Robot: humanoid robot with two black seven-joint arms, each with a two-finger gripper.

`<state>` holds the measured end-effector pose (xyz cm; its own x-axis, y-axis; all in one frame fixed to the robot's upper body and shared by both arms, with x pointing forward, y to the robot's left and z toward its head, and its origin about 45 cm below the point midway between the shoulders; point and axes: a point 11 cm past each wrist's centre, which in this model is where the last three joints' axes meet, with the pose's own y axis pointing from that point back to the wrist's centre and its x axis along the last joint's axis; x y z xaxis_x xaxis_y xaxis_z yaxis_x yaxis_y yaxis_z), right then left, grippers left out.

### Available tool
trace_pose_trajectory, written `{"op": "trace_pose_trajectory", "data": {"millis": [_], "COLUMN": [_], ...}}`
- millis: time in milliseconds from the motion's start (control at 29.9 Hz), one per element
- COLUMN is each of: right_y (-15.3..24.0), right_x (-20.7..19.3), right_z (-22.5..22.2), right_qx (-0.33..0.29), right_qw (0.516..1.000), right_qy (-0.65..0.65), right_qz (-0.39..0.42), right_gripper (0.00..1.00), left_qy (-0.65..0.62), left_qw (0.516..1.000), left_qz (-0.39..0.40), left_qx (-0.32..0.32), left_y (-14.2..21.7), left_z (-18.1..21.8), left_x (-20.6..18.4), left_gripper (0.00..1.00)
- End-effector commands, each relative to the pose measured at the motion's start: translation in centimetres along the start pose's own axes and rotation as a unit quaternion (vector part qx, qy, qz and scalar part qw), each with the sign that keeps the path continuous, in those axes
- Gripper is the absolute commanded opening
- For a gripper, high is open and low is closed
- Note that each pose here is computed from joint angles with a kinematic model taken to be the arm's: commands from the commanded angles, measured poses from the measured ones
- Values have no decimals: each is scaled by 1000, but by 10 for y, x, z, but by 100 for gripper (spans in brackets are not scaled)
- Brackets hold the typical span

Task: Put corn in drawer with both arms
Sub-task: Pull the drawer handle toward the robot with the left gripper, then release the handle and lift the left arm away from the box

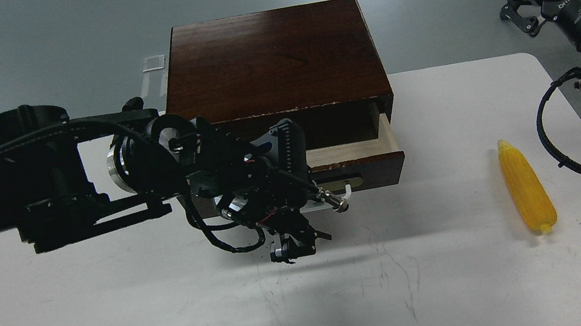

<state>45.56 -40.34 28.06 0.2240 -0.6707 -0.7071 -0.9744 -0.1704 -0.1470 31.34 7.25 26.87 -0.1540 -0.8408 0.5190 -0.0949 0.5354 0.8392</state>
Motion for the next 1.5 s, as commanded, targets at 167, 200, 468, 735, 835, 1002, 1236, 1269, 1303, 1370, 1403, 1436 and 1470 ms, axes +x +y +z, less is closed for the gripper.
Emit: {"op": "trace_pose_trajectory", "data": {"millis": [167, 200, 468, 735, 835, 1002, 1236, 1269, 1303, 1370, 1403, 1436, 1470], "right_y": [1, 1, 5, 21, 26, 37, 21, 21, 23, 30, 35, 39, 42], "right_x": [1, 1, 2, -29, -31, -23, -37, -37, -36, -34, -33, -36, -38], "right_z": [0, 1, -14, -37, -33, -34, -39, -39, -37, -39, -38, -33, -30], "right_qx": [-1, -1, 3, -89, -128, -230, -297, -297, -313, -334, -346, -355, -360], "right_qw": [1000, 1000, 1000, 979, 960, 887, 783, 783, 763, 733, 717, 701, 692], "right_qy": [0, 0, 16, 176, 244, 397, 543, 543, 561, 588, 601, 613, 619], "right_qz": [2, 1, 2, -49, -60, -52, -67, -67, -68, -69, -74, -86, -93], "right_gripper": [100, 100, 100, 100, 100, 100, 100, 100, 100, 100, 100, 100, 100], "left_qy": [-10, -12, -31, 227, 356, 548, 674, 674, 681, 688, 691, 695, 697], "left_qw": [1000, 1000, 998, 955, 898, 752, 474, 474, 428, 360, 315, 274, 255], "left_qz": [0, 1, 39, 189, 259, 361, 538, 538, 565, 601, 623, 639, 645], "left_qx": [17, 20, 30, 21, 3, -66, -177, -178, -186, -190, -188, -183, -181], "left_y": [10, 12, 46, 113, 134, 150, 194, 194, 202, 212, 217, 218, 218], "left_z": [-8, -10, -9, -40, -60, -76, -124, -124, -135, -150, -158, -165, -167], "left_x": [7, 8, 38, 27, 18, 17, 5, 5, -7, -32, -52, -73, -82], "left_gripper": [88, 89, 92, 96, 96, 98, 98, 98, 98, 98, 98, 98, 98]}}
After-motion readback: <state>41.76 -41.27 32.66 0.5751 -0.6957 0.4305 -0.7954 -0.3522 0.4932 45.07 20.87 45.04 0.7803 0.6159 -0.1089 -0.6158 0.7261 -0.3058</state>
